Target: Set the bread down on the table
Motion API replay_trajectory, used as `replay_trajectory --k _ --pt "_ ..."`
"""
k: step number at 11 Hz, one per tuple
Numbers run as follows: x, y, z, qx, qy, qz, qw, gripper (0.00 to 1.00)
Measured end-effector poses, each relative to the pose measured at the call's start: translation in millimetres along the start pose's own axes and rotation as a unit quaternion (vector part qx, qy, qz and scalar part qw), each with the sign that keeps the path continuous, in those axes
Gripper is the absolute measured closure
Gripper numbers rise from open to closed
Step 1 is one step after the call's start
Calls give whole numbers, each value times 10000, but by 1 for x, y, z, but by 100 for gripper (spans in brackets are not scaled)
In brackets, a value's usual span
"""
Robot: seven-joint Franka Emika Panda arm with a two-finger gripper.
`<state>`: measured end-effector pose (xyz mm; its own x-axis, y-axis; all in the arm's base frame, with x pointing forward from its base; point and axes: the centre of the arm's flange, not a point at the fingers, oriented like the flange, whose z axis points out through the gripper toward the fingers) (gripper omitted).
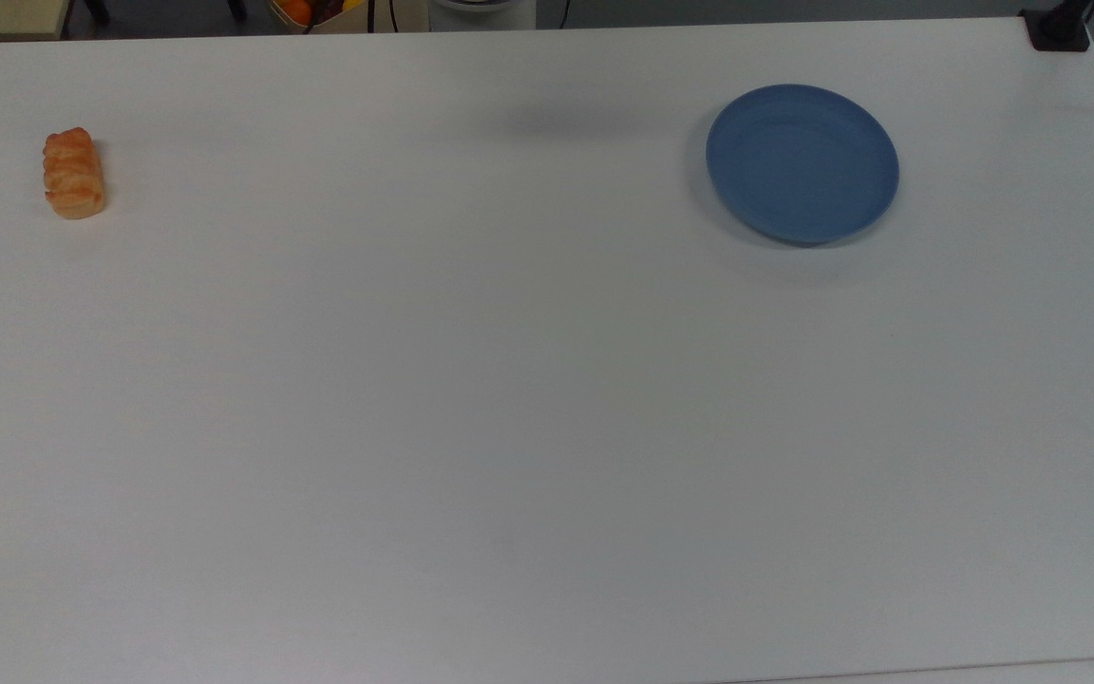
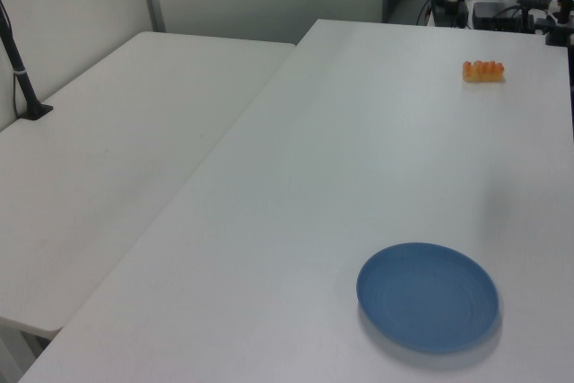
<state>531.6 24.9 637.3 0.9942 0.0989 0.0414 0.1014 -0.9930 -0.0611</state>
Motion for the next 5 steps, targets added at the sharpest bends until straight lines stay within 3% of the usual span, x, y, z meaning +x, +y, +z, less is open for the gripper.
replay_trajectory --k 3,5 --pt "15 10 9 -36 386 -344 9987 0" --pt "24 5 20 -38 396 -400 9984 0"
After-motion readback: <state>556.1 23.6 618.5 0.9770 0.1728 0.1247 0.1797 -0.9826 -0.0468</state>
